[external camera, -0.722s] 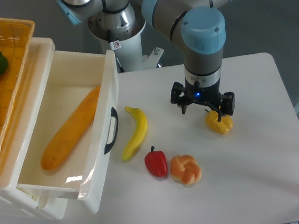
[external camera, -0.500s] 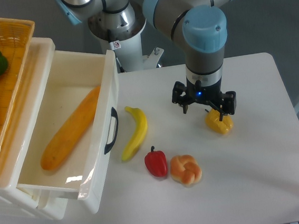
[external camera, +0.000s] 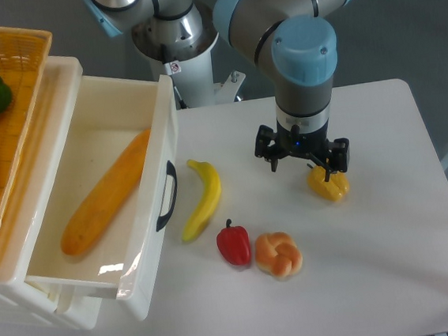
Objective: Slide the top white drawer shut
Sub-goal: 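Raise the gripper slightly above the yellow pepper, then move the gripper toward the open white drawer's front panel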
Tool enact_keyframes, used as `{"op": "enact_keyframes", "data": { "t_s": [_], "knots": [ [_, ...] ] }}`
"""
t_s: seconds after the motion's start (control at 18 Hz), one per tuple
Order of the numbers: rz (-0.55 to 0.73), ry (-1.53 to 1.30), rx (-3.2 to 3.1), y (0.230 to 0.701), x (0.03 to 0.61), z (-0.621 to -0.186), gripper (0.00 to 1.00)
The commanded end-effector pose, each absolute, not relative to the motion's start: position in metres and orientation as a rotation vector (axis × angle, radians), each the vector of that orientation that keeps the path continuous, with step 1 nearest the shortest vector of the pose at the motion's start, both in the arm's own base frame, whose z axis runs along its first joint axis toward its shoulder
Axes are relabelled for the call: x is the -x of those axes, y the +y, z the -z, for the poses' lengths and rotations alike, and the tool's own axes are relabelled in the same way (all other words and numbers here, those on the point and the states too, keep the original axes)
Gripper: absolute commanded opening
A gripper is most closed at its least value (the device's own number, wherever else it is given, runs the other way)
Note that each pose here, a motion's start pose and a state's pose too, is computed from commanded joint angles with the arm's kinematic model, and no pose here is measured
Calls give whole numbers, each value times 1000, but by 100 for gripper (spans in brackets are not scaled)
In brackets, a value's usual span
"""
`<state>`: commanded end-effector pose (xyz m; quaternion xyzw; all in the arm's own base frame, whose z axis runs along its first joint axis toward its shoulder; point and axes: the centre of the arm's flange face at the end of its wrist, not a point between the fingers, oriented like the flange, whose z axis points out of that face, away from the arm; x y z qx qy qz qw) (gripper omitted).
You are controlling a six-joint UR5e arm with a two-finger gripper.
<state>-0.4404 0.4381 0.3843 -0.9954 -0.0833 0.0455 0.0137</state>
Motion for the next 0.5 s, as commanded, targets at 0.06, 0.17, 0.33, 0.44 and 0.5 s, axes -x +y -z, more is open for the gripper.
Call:
{"op": "enact_keyframes", "data": {
  "t_s": [0.06,0.17,0.33,0.44,0.5],
  "knots": [
    [-140,-260,3101,439,440,-384,100],
    [-128,-263,3111,442,440,-377,100],
    [-115,-263,3117,448,441,-367,100],
    [-101,-244,3122,459,433,-362,100],
    [-90,-253,3124,465,429,-356,100]
  ]
}}
